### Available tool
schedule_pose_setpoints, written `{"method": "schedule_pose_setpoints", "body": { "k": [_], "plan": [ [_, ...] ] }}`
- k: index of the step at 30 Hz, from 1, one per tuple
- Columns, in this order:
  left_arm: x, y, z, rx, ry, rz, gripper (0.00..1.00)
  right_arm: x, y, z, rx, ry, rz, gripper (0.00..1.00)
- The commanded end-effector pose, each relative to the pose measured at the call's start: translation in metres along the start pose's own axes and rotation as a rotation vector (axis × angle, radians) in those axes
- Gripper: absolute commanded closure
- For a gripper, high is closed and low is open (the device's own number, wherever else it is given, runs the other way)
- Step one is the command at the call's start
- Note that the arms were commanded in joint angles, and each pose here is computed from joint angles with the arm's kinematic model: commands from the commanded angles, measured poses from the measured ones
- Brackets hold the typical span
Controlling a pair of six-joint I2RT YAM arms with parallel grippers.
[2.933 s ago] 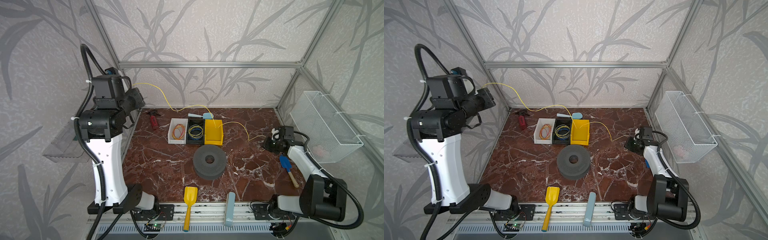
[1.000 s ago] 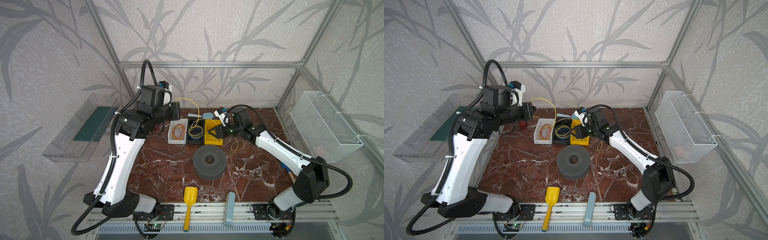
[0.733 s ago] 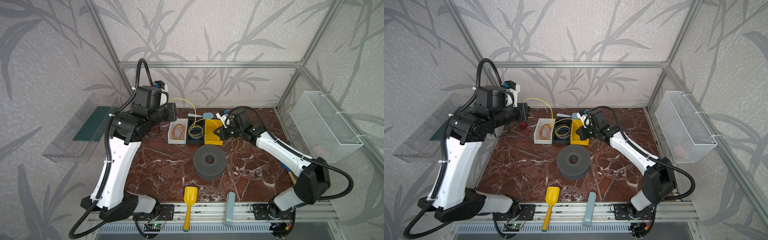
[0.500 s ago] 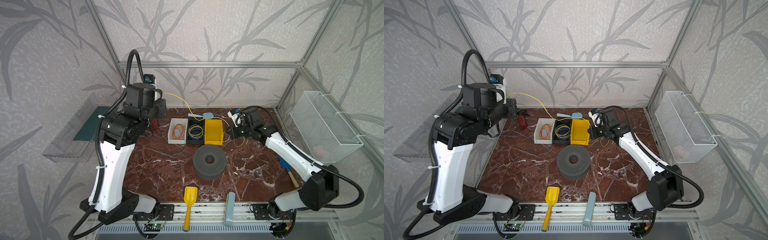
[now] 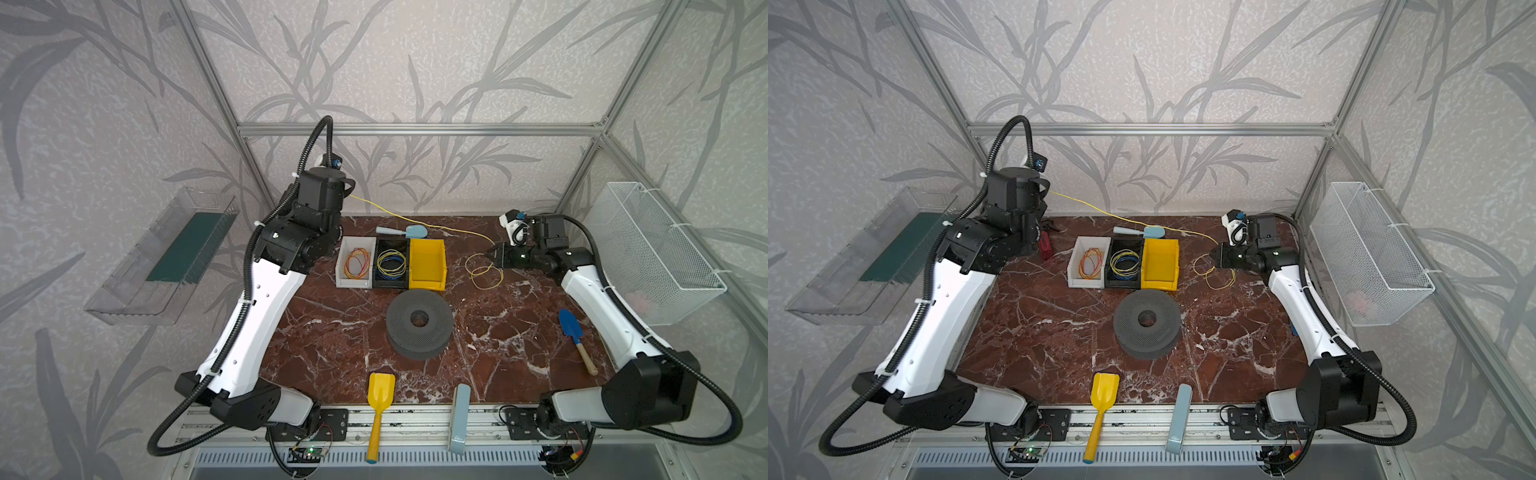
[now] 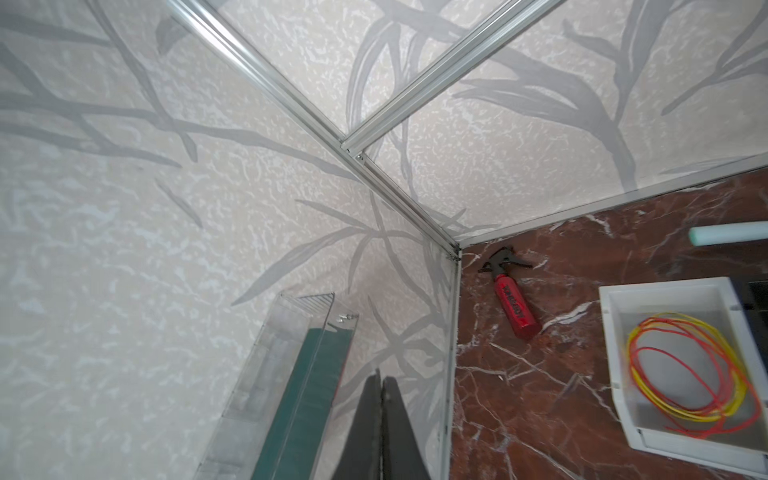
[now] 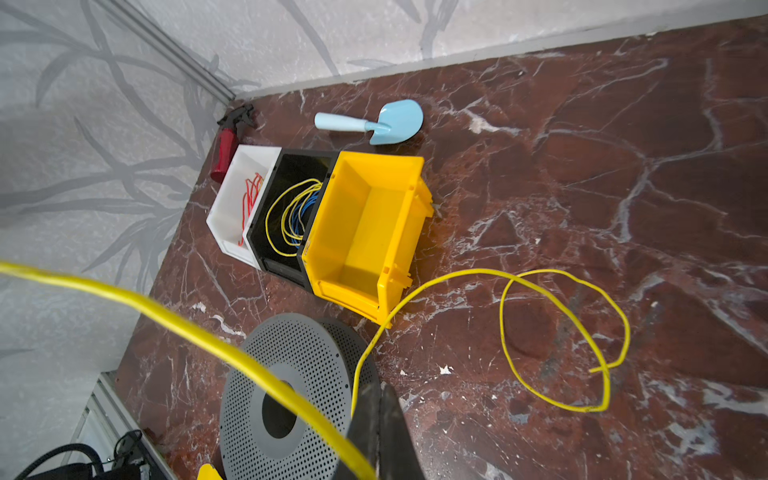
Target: Wrap the cables
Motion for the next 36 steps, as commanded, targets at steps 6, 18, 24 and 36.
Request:
{"method": "schedule_pose_setpoints", "body": {
  "k": [6, 18, 24, 36],
  "plan": [
    [-0.010, 0.059, 0.015, 0.322, 0.026, 0.085, 1.00, -0.012, -0.030, 0.015, -0.133, 0.023, -0.144, 1.00],
    [-0.026, 0.028, 0.000, 0.303, 0.050, -0.061, 1.00, 0.001, -0.020, 0.030, -0.141, -0.007, -0.122, 1.00],
    [-0.041, 0.019, 0.008, 0.175, 0.018, -0.066, 0.97, 0.014, -0.005, 0.041, -0.037, -0.042, -0.146, 1.00],
    [-0.092, -0.045, 0.037, -0.404, 0.071, 0.019, 0.42, 0.032, 0.014, 0.046, 0.111, -0.056, -0.177, 1.00]
  ]
}}
Point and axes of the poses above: each gripper's point midway between its finger pads, its own z axis back along the fingers, its own y axis along the line the jaws close on, x = y × z, the point moved 7 cm from there along z, back along the fingers, and after that the axes turned 1 degree about z, right-handed, at the moved point
